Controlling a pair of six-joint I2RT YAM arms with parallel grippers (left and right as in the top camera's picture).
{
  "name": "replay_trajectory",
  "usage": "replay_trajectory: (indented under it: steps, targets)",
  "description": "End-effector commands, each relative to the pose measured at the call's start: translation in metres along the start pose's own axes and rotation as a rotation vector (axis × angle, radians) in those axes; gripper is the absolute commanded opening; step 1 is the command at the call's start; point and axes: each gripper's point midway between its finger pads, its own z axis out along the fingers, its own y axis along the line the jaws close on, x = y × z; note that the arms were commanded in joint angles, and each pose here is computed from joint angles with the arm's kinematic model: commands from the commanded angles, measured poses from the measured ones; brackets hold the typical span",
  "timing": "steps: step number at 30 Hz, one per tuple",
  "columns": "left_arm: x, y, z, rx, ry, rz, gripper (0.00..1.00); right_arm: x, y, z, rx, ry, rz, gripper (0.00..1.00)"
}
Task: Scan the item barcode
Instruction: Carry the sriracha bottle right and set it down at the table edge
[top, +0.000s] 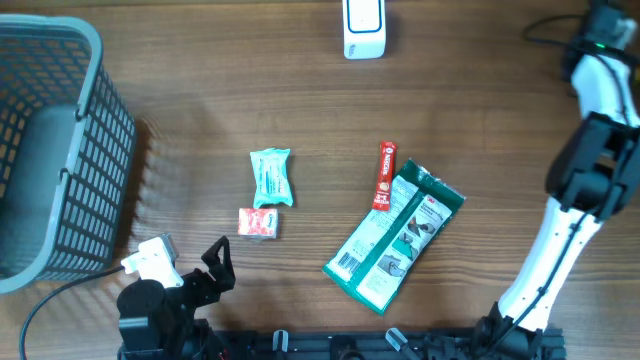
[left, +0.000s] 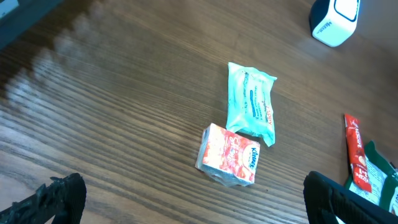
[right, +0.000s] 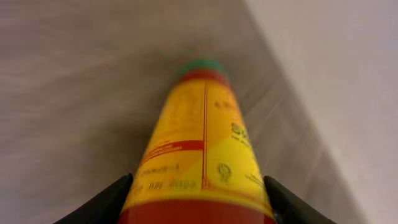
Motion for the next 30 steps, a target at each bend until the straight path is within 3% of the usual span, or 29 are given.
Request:
replay_trajectory:
  steps: [1, 5, 10, 14, 19, 23, 26, 30]
  targets:
    - [0.0, -0.003, -0.001, 0.017, -0.002, -0.002, 1.0, -0.002, -0.014, 0.006, -0.09, 0.02, 0.188, 0.52]
    - [0.0, -0.003, -0.001, 0.017, -0.002, -0.002, 1.0, 0.018, -0.016, 0.011, -0.17, 0.115, 0.29, 1.0]
    - [0.0, -0.003, -0.001, 0.017, -0.002, -0.002, 1.0, -0.011, -0.011, -0.043, -0.394, 0.108, 0.414, 1.0]
    - [0.0, -0.003, -0.001, 0.017, -0.002, -0.002, 1.0, -0.052, -0.01, -0.132, -0.609, 0.028, 0.44, 1.0]
    - [0.0, -0.003, -0.001, 0.017, -0.002, -0.002, 1.0, -0.066, -0.013, -0.249, -0.747, 0.005, 0.498, 1.0]
    - [0.0, -0.003, -0.001, 0.017, -0.002, -0.003, 1.0, -0.04, 0.017, -0.329, -0.837, 0.083, 0.45, 1.0]
    - [0.0, -0.003, -0.001, 0.017, -0.002, -0.003, 1.0, 0.01, 0.07, -0.379, -0.959, 0.231, 0.259, 1.0]
    - [0.0, -0.003, -0.001, 0.017, -0.002, -0.003, 1.0, 0.077, 0.113, -0.409, -0.915, 0.344, 0.03, 1.0]
